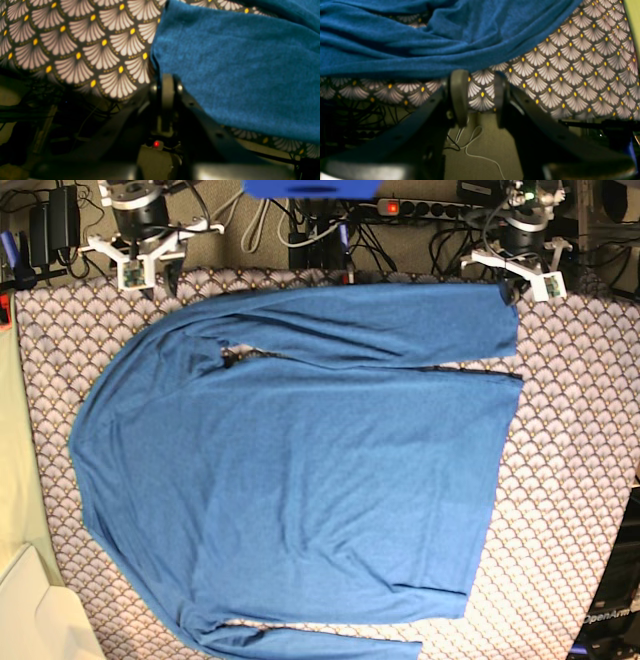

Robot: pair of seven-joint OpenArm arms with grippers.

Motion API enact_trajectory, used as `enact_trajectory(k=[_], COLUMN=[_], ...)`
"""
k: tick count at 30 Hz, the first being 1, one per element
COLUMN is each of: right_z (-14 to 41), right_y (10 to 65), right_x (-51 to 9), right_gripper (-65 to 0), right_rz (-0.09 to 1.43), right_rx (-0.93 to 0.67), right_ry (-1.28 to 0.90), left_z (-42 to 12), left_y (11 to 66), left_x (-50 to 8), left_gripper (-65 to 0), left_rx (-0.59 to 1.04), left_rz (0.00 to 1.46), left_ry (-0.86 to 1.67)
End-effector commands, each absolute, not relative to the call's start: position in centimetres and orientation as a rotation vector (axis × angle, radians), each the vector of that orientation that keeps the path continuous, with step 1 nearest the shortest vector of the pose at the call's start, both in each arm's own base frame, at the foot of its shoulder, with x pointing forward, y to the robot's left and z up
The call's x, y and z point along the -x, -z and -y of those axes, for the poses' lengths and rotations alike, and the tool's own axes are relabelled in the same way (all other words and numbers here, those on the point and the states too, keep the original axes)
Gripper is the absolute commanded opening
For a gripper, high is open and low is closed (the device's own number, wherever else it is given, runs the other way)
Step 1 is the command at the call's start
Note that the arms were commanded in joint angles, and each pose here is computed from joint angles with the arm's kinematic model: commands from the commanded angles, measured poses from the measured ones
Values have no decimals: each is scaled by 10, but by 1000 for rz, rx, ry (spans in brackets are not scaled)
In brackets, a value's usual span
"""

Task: Fold the T-shirt properly
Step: 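Grasp the shirt's collar-edge corners with both grippers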

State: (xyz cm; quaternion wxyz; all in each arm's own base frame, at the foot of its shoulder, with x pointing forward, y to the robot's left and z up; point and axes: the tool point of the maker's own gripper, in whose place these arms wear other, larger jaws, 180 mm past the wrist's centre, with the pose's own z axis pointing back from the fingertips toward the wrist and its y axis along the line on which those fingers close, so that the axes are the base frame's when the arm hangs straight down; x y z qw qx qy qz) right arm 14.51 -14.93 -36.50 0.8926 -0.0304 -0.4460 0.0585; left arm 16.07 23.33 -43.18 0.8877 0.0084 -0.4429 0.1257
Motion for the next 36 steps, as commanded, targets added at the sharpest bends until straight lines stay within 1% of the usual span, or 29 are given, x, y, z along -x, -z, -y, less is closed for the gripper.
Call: enact_trajectory(k=[1,3,6,11,17,21,25,29,36], right_z=[141,134,128,135,144,146,149,152,155], right_y=[357,355,359,370,370,377,391,408,419], right_x=[-151,-158,-168,-191,-205,-203,-199,-192,-190], right_gripper=[-456,-456,-456,-458,-448,-403,-382,-377,-377], right_rz=[963,976,943,887,867,844,806,757,730], right_rx=[34,1,-21,8,38,41,43,42,45], right_ry=[-151,-188,-220,-221,-242,-242,-236,-229,-222], left_z=[-232,-232,-232,-232,-232,-232,-232,-232,-232], left_y=[433,432,432,432,432,432,432,432,431], left_x=[-156,-157,-157,-157,-157,-157,-157,-157,-157], left_gripper=[-645,-645,-645,-645,-645,-645,-645,-645,-645], left_rx=[-9,-8,-8,-8,-8,-8,-9,-9,-9], left_rz=[898,901,901,901,901,901,900,900,902], left_ry=[-252,-251,-251,-251,-251,-251,-251,-251,-251])
